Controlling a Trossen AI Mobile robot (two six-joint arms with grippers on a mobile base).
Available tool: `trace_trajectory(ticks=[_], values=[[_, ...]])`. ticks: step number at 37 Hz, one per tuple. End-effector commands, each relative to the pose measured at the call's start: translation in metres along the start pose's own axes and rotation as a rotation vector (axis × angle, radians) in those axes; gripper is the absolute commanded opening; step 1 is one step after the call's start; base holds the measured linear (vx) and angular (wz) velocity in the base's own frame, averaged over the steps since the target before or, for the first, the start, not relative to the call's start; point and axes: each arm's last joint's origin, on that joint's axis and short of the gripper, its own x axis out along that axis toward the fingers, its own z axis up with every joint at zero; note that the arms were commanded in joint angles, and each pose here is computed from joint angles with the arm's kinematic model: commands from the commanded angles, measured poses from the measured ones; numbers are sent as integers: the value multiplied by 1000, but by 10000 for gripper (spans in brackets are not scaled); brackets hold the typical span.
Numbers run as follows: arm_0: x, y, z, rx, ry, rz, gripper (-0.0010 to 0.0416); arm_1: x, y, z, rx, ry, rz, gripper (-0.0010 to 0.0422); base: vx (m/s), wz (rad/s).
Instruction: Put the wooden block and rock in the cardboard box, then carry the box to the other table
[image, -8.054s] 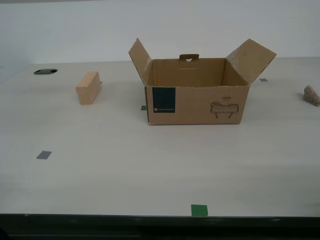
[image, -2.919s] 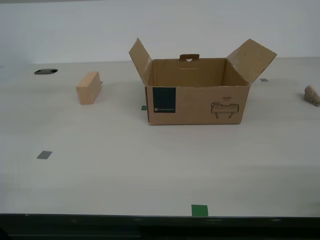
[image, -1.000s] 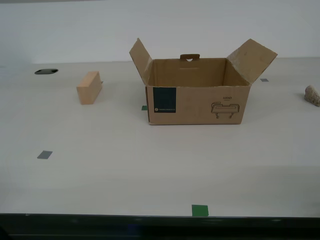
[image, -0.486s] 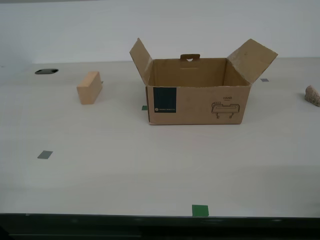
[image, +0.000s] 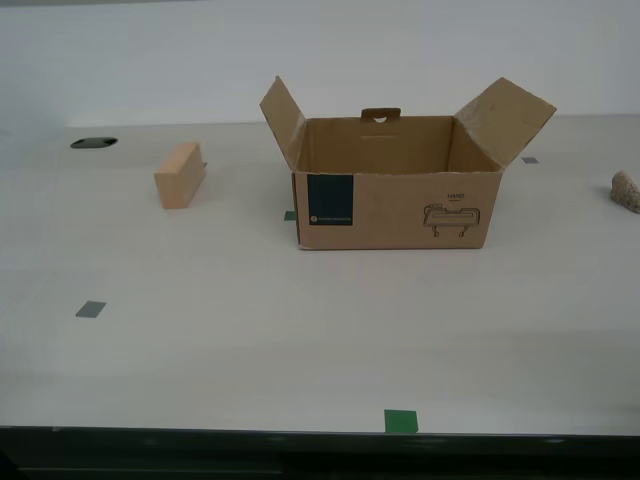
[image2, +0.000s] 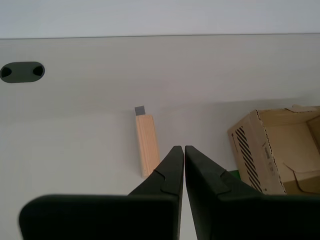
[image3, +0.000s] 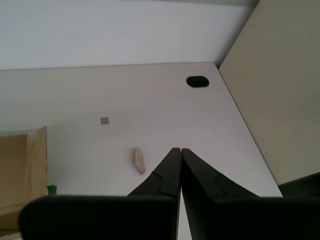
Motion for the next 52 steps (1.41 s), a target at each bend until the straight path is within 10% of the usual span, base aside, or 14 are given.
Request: trace_trajectory(ticks=[1,27,52], values=[[3,-3,3,-4,32,-23,0,0,-1,-1,1,15,-7,0,0,0],[46,-28,5,38,196,161,-1,0,-1,-6,11,58,-6,0,0,0],[88,-38,5,40,349,170,0,0,-1,-8,29,84,-7,0,0,0]])
